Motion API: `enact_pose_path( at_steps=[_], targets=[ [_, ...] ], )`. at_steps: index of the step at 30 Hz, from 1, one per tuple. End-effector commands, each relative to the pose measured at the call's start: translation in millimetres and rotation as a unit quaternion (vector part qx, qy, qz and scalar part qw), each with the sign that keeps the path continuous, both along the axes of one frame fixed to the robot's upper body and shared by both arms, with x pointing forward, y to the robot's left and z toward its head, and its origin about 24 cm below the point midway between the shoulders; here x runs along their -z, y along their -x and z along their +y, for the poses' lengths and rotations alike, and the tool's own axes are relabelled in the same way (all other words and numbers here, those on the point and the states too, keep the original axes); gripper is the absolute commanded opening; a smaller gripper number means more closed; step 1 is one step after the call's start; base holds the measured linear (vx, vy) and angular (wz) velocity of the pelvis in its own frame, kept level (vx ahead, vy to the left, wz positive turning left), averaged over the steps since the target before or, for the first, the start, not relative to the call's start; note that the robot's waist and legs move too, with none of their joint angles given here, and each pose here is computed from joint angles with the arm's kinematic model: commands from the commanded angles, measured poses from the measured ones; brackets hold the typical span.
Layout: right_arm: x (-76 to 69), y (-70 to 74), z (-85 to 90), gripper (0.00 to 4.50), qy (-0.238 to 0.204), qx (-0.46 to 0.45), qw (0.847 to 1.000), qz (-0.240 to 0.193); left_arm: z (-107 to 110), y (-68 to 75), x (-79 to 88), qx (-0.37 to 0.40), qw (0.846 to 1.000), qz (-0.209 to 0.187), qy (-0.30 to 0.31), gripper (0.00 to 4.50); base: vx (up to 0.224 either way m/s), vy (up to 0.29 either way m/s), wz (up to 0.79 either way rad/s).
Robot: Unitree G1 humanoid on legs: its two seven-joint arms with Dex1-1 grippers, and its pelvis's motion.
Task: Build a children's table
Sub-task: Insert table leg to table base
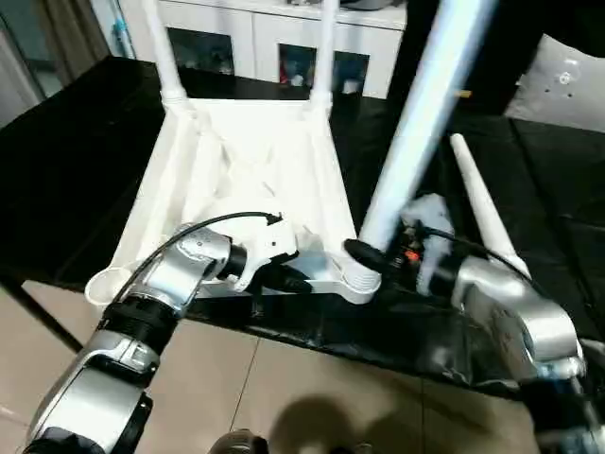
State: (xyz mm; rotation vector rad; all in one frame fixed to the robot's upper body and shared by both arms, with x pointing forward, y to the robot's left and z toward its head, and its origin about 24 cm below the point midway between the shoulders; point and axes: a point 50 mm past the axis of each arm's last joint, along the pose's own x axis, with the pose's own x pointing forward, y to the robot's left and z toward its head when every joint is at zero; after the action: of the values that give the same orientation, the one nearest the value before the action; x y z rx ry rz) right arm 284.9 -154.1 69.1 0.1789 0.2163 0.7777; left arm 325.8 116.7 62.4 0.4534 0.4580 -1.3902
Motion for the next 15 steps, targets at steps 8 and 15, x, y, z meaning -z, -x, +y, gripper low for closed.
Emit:
enact_pose_path(
  at_steps=[8, 15],
  targets=[
    [30.6, 16.9, -11.3, 1.9, -0.009, 0.08, 0.997, 0.021, -2.3, -14.5, -27.3, -0.045, 0.995, -0.033, 0.079, 0.0, 0.0, 0.0, 0.0],
    [38.5, 13.4, -12.8, 1.9, 0.131, 0.027, 0.991, -0.005, -0.7, -11.0, -24.3, -0.008, 0.999, -0.043, 0.031, 0.0, 0.0, 0.0, 0.0]
  ],
)
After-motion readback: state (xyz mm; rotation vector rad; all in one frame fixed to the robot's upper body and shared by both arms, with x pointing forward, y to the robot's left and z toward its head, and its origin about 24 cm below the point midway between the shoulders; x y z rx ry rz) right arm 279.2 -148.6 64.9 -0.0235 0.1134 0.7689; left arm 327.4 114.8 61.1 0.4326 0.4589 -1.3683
